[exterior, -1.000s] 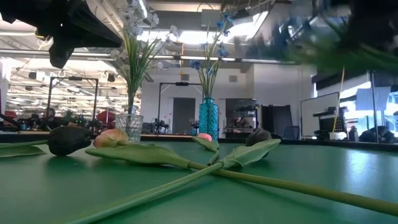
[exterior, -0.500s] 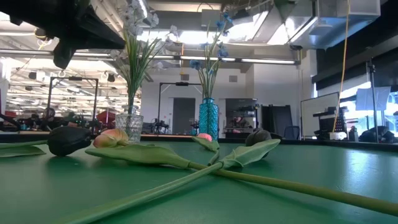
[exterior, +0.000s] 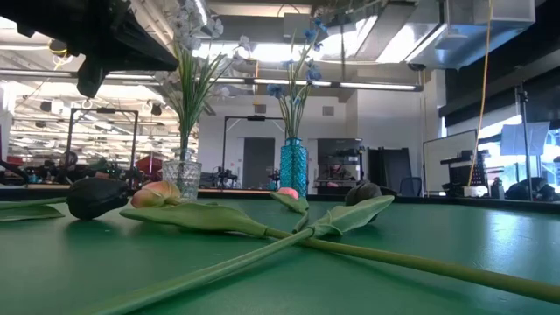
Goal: Sort flowers into vase by color
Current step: Put the blue flowers into the blue vase, then put the left black flower into the blue vase
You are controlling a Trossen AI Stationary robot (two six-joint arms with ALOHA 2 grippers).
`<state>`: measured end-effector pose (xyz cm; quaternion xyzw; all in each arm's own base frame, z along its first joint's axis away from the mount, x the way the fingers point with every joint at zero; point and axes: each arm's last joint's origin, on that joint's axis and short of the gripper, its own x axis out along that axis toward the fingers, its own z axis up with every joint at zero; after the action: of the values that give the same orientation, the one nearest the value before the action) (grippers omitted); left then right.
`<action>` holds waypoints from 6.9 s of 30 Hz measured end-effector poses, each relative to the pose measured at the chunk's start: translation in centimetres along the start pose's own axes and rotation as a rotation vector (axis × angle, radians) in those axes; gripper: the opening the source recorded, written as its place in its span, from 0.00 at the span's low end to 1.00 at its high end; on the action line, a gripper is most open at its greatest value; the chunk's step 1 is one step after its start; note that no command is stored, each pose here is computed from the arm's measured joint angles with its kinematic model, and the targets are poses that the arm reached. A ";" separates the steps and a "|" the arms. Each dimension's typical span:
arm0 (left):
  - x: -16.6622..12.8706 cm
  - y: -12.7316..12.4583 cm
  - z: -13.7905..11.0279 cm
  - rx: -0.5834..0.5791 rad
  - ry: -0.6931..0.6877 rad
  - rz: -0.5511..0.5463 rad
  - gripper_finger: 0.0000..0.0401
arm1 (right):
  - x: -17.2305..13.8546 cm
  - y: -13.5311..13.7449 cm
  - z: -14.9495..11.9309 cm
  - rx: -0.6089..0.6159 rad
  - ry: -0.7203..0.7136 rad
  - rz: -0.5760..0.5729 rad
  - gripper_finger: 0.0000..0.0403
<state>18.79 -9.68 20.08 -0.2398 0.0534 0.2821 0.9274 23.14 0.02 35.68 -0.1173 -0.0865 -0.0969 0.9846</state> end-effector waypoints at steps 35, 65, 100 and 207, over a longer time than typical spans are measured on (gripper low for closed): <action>0.8 0.4 0.3 0.034 -0.001 0.026 0.00 | 6.1 -11.2 -9.9 -0.084 -0.073 -0.166 0.00; 0.8 0.4 0.3 0.035 0.000 0.025 0.00 | 7.5 -10.8 -16.8 -0.100 0.253 -0.193 0.00; 0.8 0.4 0.3 0.035 0.002 0.024 0.00 | 5.0 -10.5 -13.3 -0.043 0.401 -0.161 0.51; 4.3 -12.7 13.5 0.498 0.052 -0.197 0.00 | 0.8 -4.6 -4.4 0.255 0.192 0.476 0.63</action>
<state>28.90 -10.37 36.17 -0.0156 0.1212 0.1623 0.9792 23.56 -5.60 32.57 0.0003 0.0254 0.1378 0.9901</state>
